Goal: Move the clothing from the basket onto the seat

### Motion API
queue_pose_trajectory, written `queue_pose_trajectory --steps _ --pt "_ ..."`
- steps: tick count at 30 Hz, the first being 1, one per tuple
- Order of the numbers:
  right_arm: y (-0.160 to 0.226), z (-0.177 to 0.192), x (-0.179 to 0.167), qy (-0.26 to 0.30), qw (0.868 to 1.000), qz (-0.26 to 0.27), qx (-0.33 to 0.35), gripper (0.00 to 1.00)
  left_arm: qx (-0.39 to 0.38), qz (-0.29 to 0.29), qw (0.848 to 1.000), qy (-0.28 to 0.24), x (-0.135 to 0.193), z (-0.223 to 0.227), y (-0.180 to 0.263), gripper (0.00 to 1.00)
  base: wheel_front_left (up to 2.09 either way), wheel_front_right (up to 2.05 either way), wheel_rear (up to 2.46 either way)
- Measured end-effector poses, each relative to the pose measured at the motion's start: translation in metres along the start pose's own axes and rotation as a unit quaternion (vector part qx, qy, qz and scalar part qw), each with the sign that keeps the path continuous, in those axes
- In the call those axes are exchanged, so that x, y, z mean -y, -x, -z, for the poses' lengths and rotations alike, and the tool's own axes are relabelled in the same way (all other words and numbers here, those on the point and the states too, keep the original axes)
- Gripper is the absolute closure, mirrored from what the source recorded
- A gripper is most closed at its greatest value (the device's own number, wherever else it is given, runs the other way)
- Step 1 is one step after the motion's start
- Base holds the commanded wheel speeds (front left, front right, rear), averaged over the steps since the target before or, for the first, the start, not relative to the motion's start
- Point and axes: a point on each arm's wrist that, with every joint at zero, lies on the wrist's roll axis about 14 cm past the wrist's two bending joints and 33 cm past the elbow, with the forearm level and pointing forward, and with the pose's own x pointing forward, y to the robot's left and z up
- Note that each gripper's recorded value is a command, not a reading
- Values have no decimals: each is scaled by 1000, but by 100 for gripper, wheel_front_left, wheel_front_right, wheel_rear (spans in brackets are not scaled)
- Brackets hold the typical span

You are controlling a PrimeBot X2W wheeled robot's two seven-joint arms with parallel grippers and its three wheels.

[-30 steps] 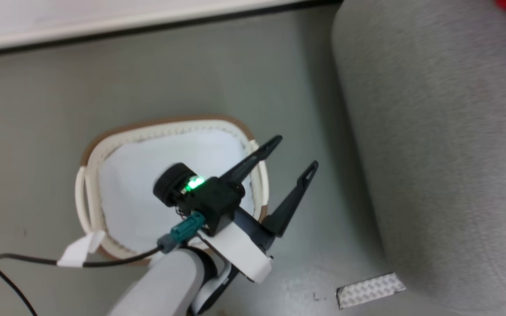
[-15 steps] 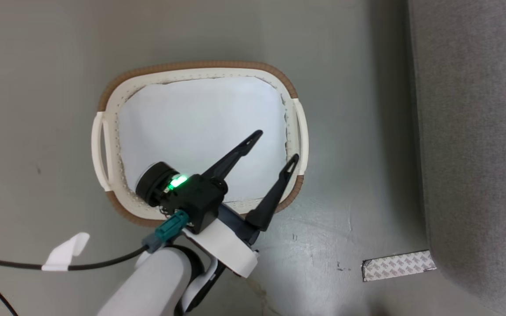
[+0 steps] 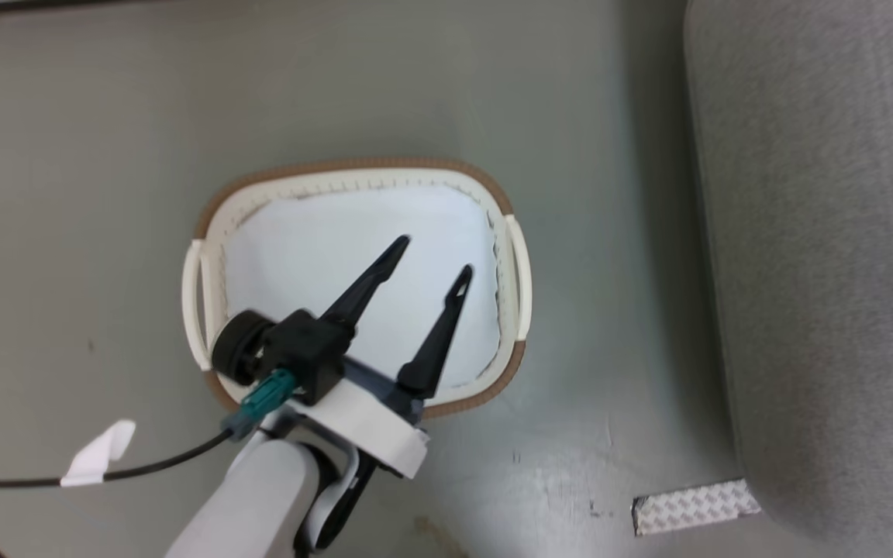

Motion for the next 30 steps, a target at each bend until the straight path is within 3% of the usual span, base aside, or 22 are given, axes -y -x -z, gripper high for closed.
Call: queue_pose_trajectory --steps 11,19,30 --pt "72 -32 -19 -66 991 -95 61 0 34 -88 995 -25 -13 -35 46 0 0 0 0" --pt "150 -53 -42 -140 971 -172 92 0 66 -178 982 -22 -36 -61 103 0 0 0 0" --pt "236 -39 -83 -203 939 -271 57 0 90 -271 957 -44 -58 -75 176 0 0 0 0"
